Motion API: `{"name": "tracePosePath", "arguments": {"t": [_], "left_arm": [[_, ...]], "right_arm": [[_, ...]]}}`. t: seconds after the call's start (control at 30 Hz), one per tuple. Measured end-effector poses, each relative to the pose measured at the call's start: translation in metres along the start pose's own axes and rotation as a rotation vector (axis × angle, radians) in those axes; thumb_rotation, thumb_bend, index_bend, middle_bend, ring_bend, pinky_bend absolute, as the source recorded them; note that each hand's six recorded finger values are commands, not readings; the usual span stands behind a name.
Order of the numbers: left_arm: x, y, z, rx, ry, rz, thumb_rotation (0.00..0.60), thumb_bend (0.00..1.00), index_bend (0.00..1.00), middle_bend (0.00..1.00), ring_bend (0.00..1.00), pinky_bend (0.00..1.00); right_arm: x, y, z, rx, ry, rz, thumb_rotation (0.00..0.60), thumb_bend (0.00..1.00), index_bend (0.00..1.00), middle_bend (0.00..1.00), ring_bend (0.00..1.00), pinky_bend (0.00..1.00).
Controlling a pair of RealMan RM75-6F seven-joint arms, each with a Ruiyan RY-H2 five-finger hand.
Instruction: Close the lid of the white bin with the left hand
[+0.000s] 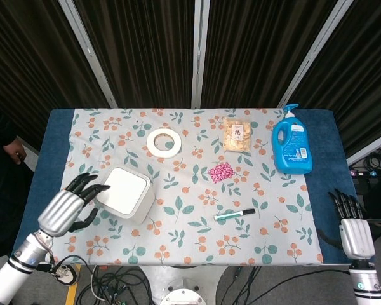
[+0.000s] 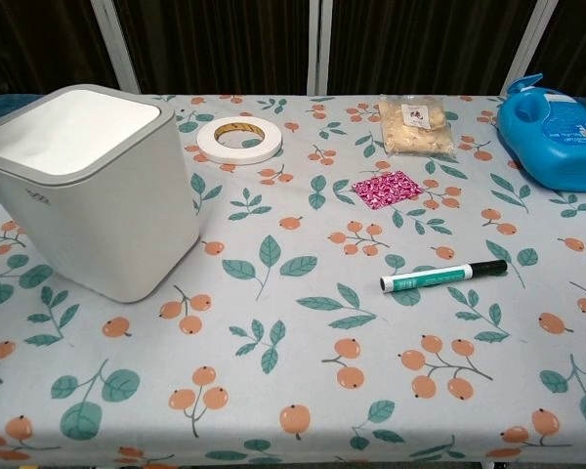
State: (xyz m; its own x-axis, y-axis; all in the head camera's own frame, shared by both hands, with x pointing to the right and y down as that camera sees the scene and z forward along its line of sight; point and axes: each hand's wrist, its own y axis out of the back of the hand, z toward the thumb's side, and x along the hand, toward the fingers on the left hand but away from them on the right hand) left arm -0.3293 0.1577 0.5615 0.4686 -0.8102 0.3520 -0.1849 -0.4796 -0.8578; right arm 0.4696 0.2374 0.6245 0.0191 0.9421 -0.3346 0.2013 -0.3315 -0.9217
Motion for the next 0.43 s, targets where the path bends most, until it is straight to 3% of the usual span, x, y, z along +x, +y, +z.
{"name": "tracePosePath", "arguments": {"t": [0.1,0.17,0.3,0.43], "left_arm": [[-0.013,0.014,-0.017,0.014,0.068,0.094,0.600,0.51,0.17,0.19,0.07,0.09],[-0.028,0.016,-0.034,0.032,0.138,0.130,0.600,0.50,0.10,0.14,0.07,0.09],[-0.050,0.007,-0.061,0.100,0.228,0.157,0.600,0.43,0.05,0.07,0.05,0.10],[-0.084,-0.020,-0.089,0.148,0.345,0.119,0.600,0.29,0.05,0.07,0.05,0.09]], "right_arm": [[0.000,0.002,-0.001,0.000,-0.001,-0.007,0.600,0.08,0.00,0.00,0.00,0.00],[0.001,0.004,-0.001,-0.003,-0.002,-0.011,0.600,0.08,0.00,0.00,0.00,0.00],[0.001,0.009,-0.001,-0.006,-0.002,-0.024,0.600,0.08,0.00,0.00,0.00,0.00],[0.001,0.008,0.001,-0.004,0.003,-0.020,0.600,0.08,0.00,0.00,0.00,0.00]]}}
